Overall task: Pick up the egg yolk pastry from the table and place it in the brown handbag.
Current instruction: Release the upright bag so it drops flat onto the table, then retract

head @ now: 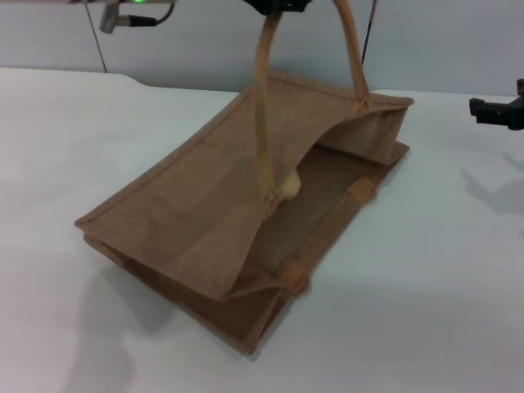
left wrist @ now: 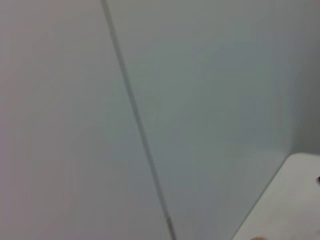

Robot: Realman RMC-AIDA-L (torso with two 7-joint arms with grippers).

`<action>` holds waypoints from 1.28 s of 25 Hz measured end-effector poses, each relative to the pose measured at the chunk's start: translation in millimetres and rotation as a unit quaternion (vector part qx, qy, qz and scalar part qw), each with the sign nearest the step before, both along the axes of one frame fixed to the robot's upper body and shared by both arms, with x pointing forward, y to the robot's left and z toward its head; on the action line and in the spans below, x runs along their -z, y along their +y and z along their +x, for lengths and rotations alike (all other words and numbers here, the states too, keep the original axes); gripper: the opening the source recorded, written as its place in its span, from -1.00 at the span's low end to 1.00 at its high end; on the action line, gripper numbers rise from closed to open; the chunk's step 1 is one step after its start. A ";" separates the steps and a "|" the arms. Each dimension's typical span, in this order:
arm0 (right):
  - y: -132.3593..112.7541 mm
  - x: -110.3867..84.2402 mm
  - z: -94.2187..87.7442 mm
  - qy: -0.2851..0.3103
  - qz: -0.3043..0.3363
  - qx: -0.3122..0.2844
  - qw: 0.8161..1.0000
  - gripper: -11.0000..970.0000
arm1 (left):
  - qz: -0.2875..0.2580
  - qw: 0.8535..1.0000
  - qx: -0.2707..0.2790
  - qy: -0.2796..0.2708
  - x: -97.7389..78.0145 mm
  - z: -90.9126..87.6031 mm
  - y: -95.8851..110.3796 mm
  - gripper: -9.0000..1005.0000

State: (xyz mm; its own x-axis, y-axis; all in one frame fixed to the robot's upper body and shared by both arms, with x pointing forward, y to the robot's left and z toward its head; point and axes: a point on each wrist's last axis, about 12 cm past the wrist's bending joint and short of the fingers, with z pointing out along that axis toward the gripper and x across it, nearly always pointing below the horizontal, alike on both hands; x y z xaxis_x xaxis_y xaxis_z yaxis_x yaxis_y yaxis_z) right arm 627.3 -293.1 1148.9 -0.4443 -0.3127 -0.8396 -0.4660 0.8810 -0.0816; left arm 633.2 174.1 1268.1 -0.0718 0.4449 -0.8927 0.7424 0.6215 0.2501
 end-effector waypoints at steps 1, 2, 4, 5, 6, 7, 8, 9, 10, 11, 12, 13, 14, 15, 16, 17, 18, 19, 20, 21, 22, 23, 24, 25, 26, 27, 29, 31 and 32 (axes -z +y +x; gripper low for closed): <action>0.3 0.3 0.3 -0.001 0.001 0.000 1.000 0.83 | -0.005 1.000 0.013 -0.004 1.0 -1.6 -0.6 0.05; 0.7 1.1 0.7 -0.001 0.003 -0.001 1.000 0.83 | -0.006 1.000 0.016 -0.005 1.3 -2.0 -0.5 0.09; 1.6 2.9 1.4 0.002 0.005 -0.001 1.000 0.83 | -0.013 1.000 0.028 -0.006 2.1 -3.5 -0.2 0.18; 1.5 3.5 1.5 0.003 0.005 -0.001 1.000 0.83 | -0.018 0.999 0.033 -0.005 2.1 -4.2 0.4 0.21; 1.2 3.9 1.6 0.003 0.006 0.000 1.000 0.83 | -0.022 0.999 0.037 -0.005 2.1 -4.9 0.9 0.25; 1.1 3.7 2.0 0.001 0.006 0.000 1.000 0.83 | -0.027 0.999 0.042 -0.006 2.2 -5.5 1.2 0.28; 1.1 3.7 2.0 0.001 0.006 0.000 1.000 0.83 | -0.030 0.998 0.049 -0.006 2.8 -6.3 1.4 0.31; 0.9 3.6 2.3 0.000 0.006 0.001 1.000 0.83 | -0.035 0.998 0.057 -0.007 3.5 -7.0 1.8 0.35; 0.7 3.6 2.5 -0.001 0.006 0.002 1.000 0.83 | -0.039 0.997 0.062 -0.006 4.2 -7.3 2.1 0.35; 0.7 3.7 2.6 -0.002 0.006 0.003 1.000 0.83 | -0.045 0.997 0.066 -0.008 4.4 -7.1 3.2 0.35; 0.7 3.8 2.6 -0.002 0.006 0.003 1.000 0.83 | -0.049 0.997 0.064 -0.010 5.2 -6.6 4.3 0.35; 0.9 4.2 2.5 -0.001 0.006 0.003 1.000 0.83 | -0.051 0.997 0.057 -0.013 6.1 -5.6 6.0 0.35; 1.2 4.6 2.4 -0.001 0.006 0.002 1.000 0.83 | -0.054 0.997 0.048 -0.015 7.3 -4.7 8.2 0.35; 1.5 4.9 2.5 -0.001 0.005 0.002 1.000 0.83 | -0.056 0.998 0.036 -0.016 9.6 -4.0 11.9 0.34; 1.8 5.2 2.6 -0.003 0.004 0.002 1.000 0.83 | -0.060 0.998 0.021 -0.019 12.4 -3.4 17.0 0.34; 1.6 5.5 2.8 -0.007 0.003 0.004 1.000 0.83 | -0.065 0.998 0.003 -0.021 16.4 -3.0 23.6 0.34; 3.2 6.6 2.6 -0.013 0.002 0.004 1.000 0.83 | -0.071 0.997 -0.016 -0.024 19.8 -2.4 29.6 0.34; 4.5 7.6 2.2 -0.024 0.003 0.005 1.000 0.83 | -0.076 0.996 -0.031 -0.027 22.8 -1.9 34.8 0.34; 6.3 10.1 0.7 -0.035 0.003 0.004 0.999 0.83 | -0.082 0.995 -0.054 -0.030 27.8 -1.2 41.6 0.34; 7.4 11.2 -0.5 -0.051 0.008 0.006 0.999 0.83 | -0.088 0.993 -0.076 -0.036 32.1 -0.3 47.5 0.33; 8.4 12.6 -1.9 -0.065 0.012 0.010 0.998 0.83 | -0.091 0.991 -0.093 -0.041 36.2 0.1 51.3 0.33; 9.4 14.4 -3.7 -0.081 0.013 0.014 0.997 0.83 | -0.092 0.988 -0.112 -0.049 41.6 0.8 54.9 0.33; 10.1 16.7 -5.6 -0.095 0.014 0.019 0.995 0.83 | -0.091 0.986 -0.130 -0.057 47.6 1.3 56.9 0.33; 10.4 17.9 -6.5 -0.108 0.012 0.025 0.994 0.83 | -0.089 0.983 -0.145 -0.065 52.5 1.6 58.4 0.33; 11.3 19.7 -6.8 -0.120 0.010 0.032 0.992 0.83 | -0.089 0.980 -0.160 -0.073 58.2 1.7 59.6 0.33; 12.2 22.5 -7.0 -0.131 0.003 0.038 0.991 0.83 | -0.089 0.977 -0.177 -0.081 65.5 1.8 60.3 0.33; 13.3 28.5 -7.0 -0.144 -0.010 0.048 0.988 0.83 | -0.090 0.970 -0.203 -0.093 76.3 2.1 61.2 0.33; 12.7 35.1 -6.4 -0.149 -0.019 0.059 0.987 0.83 | -0.091 0.966 -0.222 -0.094 88.5 2.8 61.3 0.33; 12.3 37.8 -5.8 -0.150 -0.021 0.060 0.987 0.83 | -0.091 0.965 -0.227 -0.091 93.1 3.1 61.5 0.32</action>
State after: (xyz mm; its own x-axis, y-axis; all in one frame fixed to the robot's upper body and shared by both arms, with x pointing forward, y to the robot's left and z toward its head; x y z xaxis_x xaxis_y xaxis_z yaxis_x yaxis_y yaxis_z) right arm 621.5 -280.9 1111.1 -0.2139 -0.3099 -0.9264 -0.3078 0.9214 -0.2372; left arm 636.3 235.7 1175.0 -0.0564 0.2386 -0.9695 0.3375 0.9184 0.2064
